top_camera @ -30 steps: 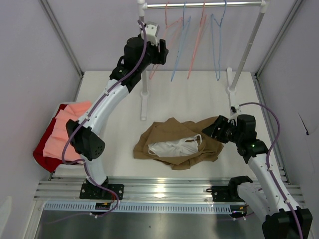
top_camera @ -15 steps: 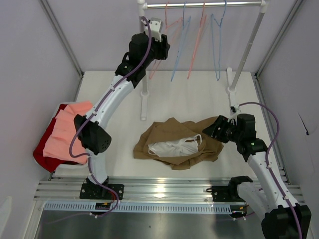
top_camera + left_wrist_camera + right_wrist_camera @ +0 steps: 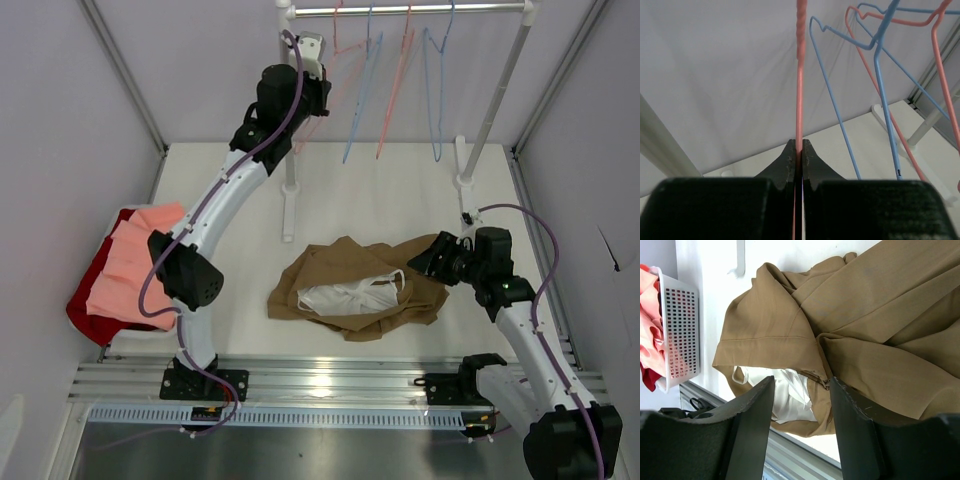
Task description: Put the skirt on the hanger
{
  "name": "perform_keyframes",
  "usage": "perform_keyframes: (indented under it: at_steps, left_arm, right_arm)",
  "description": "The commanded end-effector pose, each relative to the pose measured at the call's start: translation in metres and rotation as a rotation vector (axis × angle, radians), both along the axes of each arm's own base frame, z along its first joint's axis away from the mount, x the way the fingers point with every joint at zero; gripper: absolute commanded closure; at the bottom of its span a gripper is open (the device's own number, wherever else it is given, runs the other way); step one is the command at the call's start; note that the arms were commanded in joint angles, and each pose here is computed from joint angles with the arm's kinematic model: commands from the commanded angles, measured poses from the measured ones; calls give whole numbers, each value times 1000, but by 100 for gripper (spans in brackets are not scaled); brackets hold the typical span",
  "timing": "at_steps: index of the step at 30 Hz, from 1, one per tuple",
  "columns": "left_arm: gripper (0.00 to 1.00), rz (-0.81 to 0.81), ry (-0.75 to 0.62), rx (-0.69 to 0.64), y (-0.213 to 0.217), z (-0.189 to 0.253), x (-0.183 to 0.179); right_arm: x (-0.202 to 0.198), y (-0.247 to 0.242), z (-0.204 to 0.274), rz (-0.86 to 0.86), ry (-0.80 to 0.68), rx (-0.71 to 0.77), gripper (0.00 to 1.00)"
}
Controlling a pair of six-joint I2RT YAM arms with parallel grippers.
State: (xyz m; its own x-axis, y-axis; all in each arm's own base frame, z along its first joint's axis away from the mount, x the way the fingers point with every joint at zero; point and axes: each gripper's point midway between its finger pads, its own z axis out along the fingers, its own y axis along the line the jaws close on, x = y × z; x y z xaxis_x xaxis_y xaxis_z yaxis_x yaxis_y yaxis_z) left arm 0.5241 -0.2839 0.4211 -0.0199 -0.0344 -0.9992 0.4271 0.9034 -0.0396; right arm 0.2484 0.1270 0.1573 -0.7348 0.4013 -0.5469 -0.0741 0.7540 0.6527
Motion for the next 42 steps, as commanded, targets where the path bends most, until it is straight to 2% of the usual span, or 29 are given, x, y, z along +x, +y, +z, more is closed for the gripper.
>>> perform_keyframes:
  at_steps: [1, 12, 19, 27, 28, 30, 37, 38, 41, 42]
  left_arm:
    - [99, -4, -140, -52, 2, 61, -10]
    - [100, -3, -156, -49, 1, 73, -15]
    - [100, -2, -202, -77, 12, 98, -36]
    - [100, 17, -217, -36, 26, 104, -51]
    - [100, 17, -196, -20, 25, 91, -49]
    - [100, 21, -220, -33, 31, 102, -58]
    - [100, 1, -199, -27, 39, 95, -77]
    - [100, -2, -173, -14, 38, 80, -77]
    - [100, 0, -175, -13, 44, 84, -87]
    - [100, -1, -154, 0, 45, 73, -87]
  right_arm:
    - [11, 0, 17, 13, -73, -5, 47]
    - [13, -1, 16, 20, -76, -5, 51]
    - [13, -1, 16, 21, -78, -3, 51]
    - [12, -1, 15, 22, -79, 0, 52]
    - [12, -1, 15, 22, -79, 0, 51]
    - [12, -1, 15, 22, -78, -1, 52]
    - [8, -2, 16, 17, -82, -1, 52]
    - [8, -2, 17, 17, -82, -1, 52]
    - [7, -2, 16, 17, -78, 0, 52]
    - [7, -2, 16, 17, -77, -2, 52]
